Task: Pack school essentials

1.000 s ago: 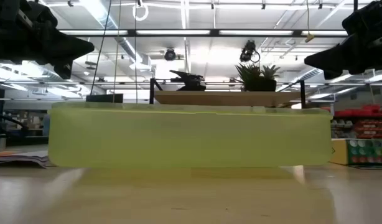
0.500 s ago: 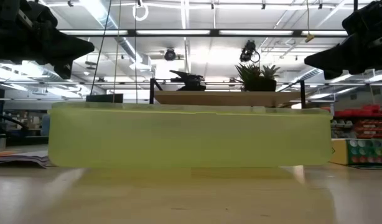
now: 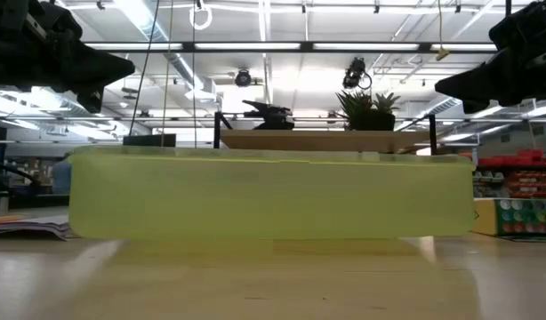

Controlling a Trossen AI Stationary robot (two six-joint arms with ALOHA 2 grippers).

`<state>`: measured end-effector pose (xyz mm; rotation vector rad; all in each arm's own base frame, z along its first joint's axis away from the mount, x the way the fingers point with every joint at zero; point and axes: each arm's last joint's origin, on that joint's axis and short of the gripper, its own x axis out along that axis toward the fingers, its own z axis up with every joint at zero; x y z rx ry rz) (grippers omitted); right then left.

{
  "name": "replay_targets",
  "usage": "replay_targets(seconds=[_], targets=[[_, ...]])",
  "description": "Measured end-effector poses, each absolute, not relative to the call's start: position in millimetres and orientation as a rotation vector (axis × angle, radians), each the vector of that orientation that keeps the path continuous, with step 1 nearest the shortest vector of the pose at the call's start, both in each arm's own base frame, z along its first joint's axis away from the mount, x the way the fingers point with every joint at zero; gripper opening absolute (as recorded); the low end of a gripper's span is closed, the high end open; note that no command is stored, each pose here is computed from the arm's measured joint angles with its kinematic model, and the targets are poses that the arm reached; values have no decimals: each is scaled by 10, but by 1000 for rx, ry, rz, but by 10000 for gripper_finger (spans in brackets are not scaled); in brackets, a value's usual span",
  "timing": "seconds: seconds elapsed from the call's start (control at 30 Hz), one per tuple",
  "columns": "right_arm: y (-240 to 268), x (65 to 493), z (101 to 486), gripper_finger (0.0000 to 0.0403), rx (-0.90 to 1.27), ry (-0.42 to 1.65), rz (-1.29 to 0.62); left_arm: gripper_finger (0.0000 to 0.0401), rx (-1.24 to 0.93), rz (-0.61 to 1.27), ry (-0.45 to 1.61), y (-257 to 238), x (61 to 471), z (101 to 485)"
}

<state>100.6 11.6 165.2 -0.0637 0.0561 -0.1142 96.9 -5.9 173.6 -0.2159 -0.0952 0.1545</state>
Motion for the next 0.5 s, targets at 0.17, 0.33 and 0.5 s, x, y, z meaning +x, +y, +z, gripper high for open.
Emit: replay_targets(seconds=[0.17, 0.33, 0.5], targets=[[116, 1007, 1651, 42, -64, 57, -114, 37, -216, 154, -97, -60, 969, 1738], [116, 1007, 1652, 42, -64, 56, -115, 33, -371, 144, -128, -59, 967, 1757], [116, 1007, 1651, 42, -64, 57, -114, 36, -457, 209, -161, -29, 963, 1768]])
